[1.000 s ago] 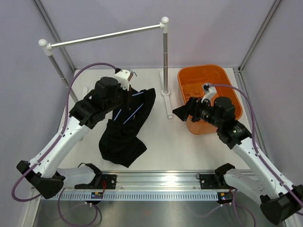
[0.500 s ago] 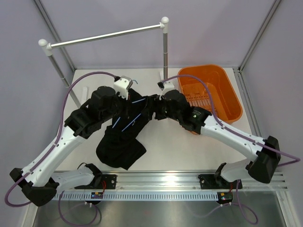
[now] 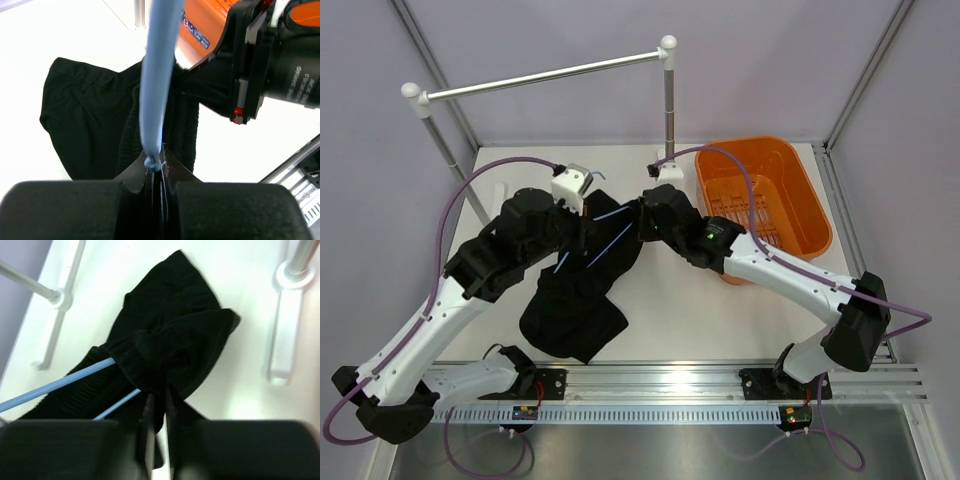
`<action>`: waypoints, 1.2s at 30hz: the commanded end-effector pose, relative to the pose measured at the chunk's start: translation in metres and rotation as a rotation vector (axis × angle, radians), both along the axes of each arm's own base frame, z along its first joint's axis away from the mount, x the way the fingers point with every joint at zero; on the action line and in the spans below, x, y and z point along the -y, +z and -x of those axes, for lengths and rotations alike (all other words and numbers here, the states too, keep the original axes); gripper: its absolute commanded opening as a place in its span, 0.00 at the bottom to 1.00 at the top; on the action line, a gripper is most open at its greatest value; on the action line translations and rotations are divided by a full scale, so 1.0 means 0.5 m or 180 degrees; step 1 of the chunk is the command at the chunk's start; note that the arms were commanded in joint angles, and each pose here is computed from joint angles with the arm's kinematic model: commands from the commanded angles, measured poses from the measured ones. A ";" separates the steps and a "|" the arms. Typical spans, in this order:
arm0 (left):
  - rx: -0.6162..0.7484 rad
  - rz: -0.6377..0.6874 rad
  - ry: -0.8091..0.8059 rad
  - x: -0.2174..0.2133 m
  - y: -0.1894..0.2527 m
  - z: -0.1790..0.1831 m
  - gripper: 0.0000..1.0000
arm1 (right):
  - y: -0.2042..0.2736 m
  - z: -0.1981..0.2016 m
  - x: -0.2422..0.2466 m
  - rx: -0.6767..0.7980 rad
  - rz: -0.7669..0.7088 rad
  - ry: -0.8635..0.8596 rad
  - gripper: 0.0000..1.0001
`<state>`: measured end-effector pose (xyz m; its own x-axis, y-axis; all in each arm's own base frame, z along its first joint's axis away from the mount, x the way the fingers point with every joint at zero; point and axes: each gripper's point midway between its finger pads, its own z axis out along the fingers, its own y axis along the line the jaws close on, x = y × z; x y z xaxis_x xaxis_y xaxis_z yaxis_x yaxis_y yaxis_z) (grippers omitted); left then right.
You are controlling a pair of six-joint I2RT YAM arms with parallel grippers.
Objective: Remove the shorts from the hanger
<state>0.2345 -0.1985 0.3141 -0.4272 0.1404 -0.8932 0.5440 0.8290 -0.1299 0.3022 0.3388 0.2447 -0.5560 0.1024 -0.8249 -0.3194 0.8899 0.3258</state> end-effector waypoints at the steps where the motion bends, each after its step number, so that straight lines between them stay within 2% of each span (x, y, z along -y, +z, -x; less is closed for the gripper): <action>1: 0.0223 0.0241 -0.0094 0.002 0.057 0.019 0.00 | 0.055 -0.037 0.028 0.0261 0.0053 -0.0397 0.01; 8: 0.0196 0.0194 -0.0192 -0.015 0.055 0.050 0.00 | 0.058 -0.066 0.052 0.0293 0.0243 -0.0637 0.00; 18: 0.0237 0.0213 -0.0249 -0.040 0.054 0.086 0.00 | 0.075 -0.130 0.119 0.0255 0.0231 -0.0896 0.00; 26: 0.0322 0.0363 -0.0477 -0.031 0.076 0.114 0.00 | 0.071 -0.146 0.122 0.0223 0.0200 -0.0828 0.00; 32: 0.0516 0.0476 -0.0086 -0.057 0.110 0.084 0.00 | 0.071 -0.122 0.102 0.0125 0.0034 -0.0607 0.00; 36: 0.0693 0.0680 0.0263 -0.065 0.146 0.044 0.00 | 0.083 -0.075 0.079 0.0126 -0.0065 -0.0328 0.00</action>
